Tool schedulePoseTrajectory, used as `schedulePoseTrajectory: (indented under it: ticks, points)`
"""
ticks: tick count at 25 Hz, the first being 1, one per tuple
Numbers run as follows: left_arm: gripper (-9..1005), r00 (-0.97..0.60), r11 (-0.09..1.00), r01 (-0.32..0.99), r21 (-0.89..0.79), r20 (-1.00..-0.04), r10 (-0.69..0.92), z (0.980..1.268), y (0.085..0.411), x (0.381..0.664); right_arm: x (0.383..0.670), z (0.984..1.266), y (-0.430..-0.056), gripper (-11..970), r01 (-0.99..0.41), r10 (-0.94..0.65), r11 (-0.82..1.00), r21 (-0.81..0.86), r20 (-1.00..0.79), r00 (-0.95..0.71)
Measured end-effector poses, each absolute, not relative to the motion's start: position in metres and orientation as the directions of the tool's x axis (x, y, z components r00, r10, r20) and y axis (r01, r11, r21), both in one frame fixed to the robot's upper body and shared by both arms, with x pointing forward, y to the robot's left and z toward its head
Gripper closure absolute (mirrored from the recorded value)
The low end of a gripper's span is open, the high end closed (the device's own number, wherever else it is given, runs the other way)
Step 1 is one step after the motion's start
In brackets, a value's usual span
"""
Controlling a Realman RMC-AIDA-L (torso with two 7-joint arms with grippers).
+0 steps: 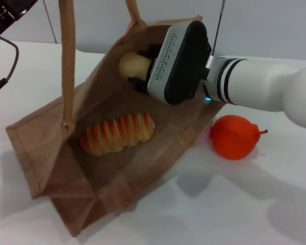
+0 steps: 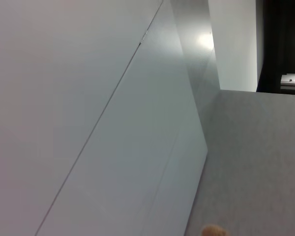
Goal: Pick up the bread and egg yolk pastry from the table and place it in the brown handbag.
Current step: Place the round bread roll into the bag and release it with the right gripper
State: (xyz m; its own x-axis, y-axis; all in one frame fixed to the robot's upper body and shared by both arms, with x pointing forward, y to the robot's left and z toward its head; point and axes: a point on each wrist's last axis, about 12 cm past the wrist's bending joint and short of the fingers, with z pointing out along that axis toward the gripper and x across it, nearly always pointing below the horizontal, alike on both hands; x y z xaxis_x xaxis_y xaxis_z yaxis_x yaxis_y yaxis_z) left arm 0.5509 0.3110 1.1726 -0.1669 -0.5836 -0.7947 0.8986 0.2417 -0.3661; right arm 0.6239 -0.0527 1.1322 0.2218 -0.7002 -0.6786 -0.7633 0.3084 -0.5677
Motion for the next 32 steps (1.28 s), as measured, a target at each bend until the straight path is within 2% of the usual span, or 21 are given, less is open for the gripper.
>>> schedulePoseTrajectory:
  ticks: [6, 14, 17, 23, 27, 32]
  points:
    - [783, -0.144, 0.274, 0.887, -0.372, -0.786, -0.601, 1.170, 0.317, 0.548, 0.614, 1.133, -0.047, 374, -0.787, -0.688, 0.282, -0.549, -0.687, 0.234]
    - [780, -0.074, 0.366, 0.848, -0.383, -0.769, -0.635, 1.162, 0.332, 0.542, 0.580, 1.144, -0.038, 98, -0.863, -0.638, 0.174, -0.475, -0.722, 0.269]
    - [780, -0.053, 0.413, 0.820, -0.397, -0.770, -0.636, 1.158, 0.334, 0.544, 0.564, 1.153, -0.052, 95, -0.875, -0.606, 0.152, -0.459, -0.743, 0.284]
    - [778, 0.017, 0.513, 0.748, -0.421, -0.761, -0.649, 1.144, 0.340, 0.544, 0.552, 1.166, -0.080, 94, -0.876, -0.569, 0.181, -0.446, -0.775, 0.276]
    - [777, 0.097, 0.612, 0.677, -0.408, -0.776, -0.624, 1.134, 0.347, 0.542, 0.553, 1.173, -0.105, 96, -0.873, -0.517, 0.261, -0.413, -0.823, 0.235]
    - [775, 0.124, 0.716, 0.570, -0.402, -0.820, -0.559, 1.118, 0.344, 0.553, 0.562, 1.174, -0.146, 100, -0.878, -0.421, 0.350, -0.328, -0.892, 0.166]
